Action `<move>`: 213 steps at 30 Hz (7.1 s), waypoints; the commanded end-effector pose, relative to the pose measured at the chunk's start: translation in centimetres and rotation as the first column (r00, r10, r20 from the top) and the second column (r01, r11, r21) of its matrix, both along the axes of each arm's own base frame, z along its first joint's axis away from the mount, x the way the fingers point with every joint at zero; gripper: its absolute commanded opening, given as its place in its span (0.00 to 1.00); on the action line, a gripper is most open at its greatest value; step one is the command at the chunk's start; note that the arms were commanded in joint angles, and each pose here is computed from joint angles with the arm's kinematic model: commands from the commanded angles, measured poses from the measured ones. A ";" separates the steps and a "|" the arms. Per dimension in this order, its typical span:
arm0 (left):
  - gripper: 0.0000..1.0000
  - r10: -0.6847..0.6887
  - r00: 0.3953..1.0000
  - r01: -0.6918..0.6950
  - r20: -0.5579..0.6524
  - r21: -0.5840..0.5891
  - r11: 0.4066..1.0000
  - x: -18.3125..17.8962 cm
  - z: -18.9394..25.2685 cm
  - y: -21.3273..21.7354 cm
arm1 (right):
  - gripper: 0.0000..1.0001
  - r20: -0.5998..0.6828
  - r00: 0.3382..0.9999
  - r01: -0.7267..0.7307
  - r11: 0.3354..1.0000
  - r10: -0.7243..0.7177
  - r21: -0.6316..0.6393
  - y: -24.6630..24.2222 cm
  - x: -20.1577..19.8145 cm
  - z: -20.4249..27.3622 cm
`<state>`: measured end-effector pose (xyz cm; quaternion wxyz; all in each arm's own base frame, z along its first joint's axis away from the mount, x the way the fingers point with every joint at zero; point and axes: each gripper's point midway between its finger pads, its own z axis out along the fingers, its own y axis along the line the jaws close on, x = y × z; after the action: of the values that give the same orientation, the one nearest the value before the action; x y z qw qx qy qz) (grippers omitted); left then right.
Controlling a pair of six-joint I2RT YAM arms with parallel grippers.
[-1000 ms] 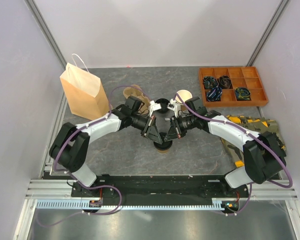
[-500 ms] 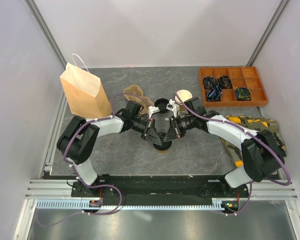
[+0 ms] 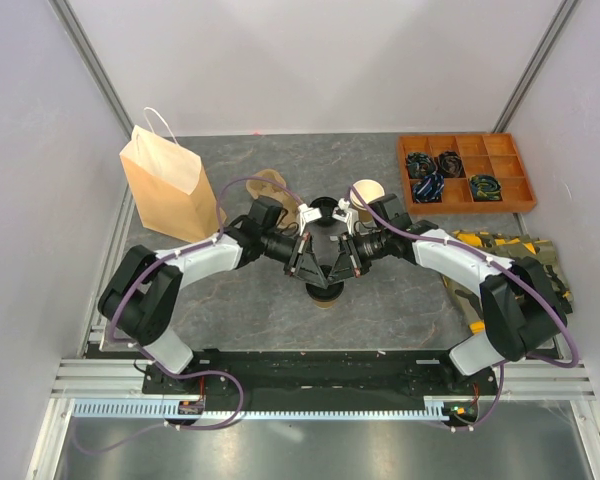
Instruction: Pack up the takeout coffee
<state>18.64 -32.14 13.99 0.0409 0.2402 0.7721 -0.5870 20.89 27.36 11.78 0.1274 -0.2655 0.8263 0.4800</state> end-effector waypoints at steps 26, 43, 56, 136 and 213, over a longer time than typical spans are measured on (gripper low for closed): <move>0.02 0.053 0.996 -0.046 -0.067 0.103 0.994 0.7 -5.1 0.6 | 0.00 -0.041 0.999 -0.004 0.977 0.013 0.215 1.2 -1.4 8.0; 0.02 0.055 0.996 -0.047 -0.067 0.111 0.993 0.8 -5.4 0.6 | 0.00 -0.258 0.962 0.083 0.996 -0.089 -0.034 -2.5 -0.2 -4.3; 0.02 0.044 0.998 -0.038 -0.054 0.105 0.994 1.1 -5.1 0.4 | 0.00 -0.156 0.982 0.129 0.981 -0.107 0.144 -0.4 2.4 4.4; 0.02 0.053 0.997 -0.046 -0.056 0.123 0.991 1.4 -5.8 0.5 | 0.18 0.550 0.791 0.040 0.874 0.268 -0.484 0.2 3.7 2.4; 0.02 0.182 0.952 -0.181 0.247 -0.028 0.983 2.4 4.0 2.2 | 0.13 0.390 0.912 -0.007 0.958 0.124 -0.287 0.0 2.8 2.6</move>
<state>20.74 -31.30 17.71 0.1472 0.2458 0.7656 -0.5761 23.75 26.97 14.64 0.2409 -0.4151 0.8316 0.2795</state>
